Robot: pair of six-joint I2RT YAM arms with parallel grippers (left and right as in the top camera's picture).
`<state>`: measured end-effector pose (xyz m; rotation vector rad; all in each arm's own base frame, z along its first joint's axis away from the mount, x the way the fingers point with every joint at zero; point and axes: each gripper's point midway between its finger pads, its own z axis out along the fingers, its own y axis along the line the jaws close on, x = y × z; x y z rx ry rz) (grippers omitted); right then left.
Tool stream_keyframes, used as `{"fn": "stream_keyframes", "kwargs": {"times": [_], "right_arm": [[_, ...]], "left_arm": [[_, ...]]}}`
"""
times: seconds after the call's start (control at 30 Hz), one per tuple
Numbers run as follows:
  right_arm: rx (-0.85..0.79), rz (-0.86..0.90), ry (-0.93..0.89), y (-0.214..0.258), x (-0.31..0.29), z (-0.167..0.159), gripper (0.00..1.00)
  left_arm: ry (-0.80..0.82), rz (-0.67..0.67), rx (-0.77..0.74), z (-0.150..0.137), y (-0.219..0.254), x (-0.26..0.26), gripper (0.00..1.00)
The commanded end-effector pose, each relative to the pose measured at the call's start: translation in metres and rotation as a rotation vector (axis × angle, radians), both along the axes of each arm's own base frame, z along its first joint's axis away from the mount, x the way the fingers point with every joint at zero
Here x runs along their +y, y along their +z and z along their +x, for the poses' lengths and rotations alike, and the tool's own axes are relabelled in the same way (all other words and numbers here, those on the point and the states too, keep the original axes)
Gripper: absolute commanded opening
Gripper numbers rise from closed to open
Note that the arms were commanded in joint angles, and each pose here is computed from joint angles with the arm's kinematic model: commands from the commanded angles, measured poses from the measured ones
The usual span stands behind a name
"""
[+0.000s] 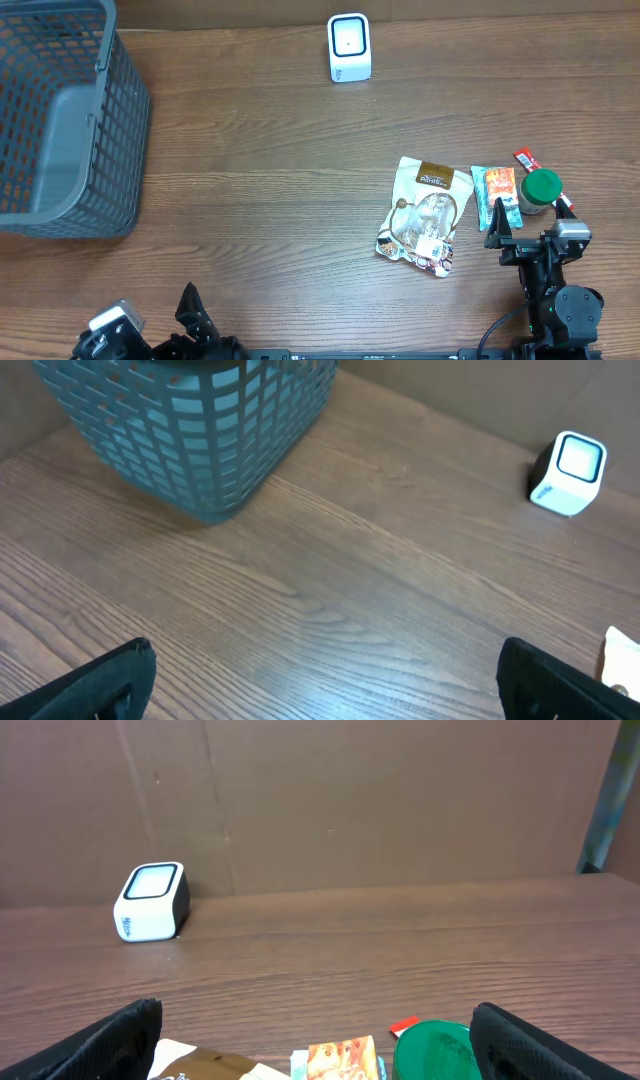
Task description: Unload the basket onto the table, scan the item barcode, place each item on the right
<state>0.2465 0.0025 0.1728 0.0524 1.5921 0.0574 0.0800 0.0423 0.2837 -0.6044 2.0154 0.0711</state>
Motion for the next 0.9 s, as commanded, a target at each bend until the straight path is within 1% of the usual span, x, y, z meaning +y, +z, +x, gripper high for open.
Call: {"fn": "stream_keyframes", "kwargs": {"times": [0.0, 0.2, 0.4, 0.5, 0.53, 0.73, 0.87], "right_arm": [[-0.004, 0.003, -0.016, -0.002, -0.003, 0.000, 1.00], [-0.004, 0.003, -0.016, -0.002, -0.003, 0.000, 1.00], [-0.004, 0.003, -0.016, -0.002, -0.003, 0.000, 1.00], [-0.004, 0.003, -0.016, -0.002, -0.003, 0.000, 1.00], [-0.004, 0.003, -0.016, -0.002, -0.003, 0.000, 1.00], [-0.004, 0.003, -0.016, -0.002, -0.003, 0.000, 1.00], [-0.003, 0.003, -0.016, -0.002, -0.003, 0.000, 1.00]], "left_arm": [[0.016, 0.017, -0.047, -0.008, 0.003, 0.002, 1.00], [0.017, 0.032, -0.157, -0.013, 0.017, 0.002, 1.00], [-0.002, 0.029, -0.312, -0.001, 0.037, -0.002, 1.00], [-0.040, 0.035, -0.436, 0.012, 0.049, -0.006, 1.00], [-0.078, 0.039, -0.528, 0.022, 0.058, -0.011, 1.00], [-0.178, 0.040, -0.726, 0.060, 0.084, -0.022, 1.00], [-0.218, 0.064, -0.914, 0.079, 0.103, -0.026, 1.00]]}}
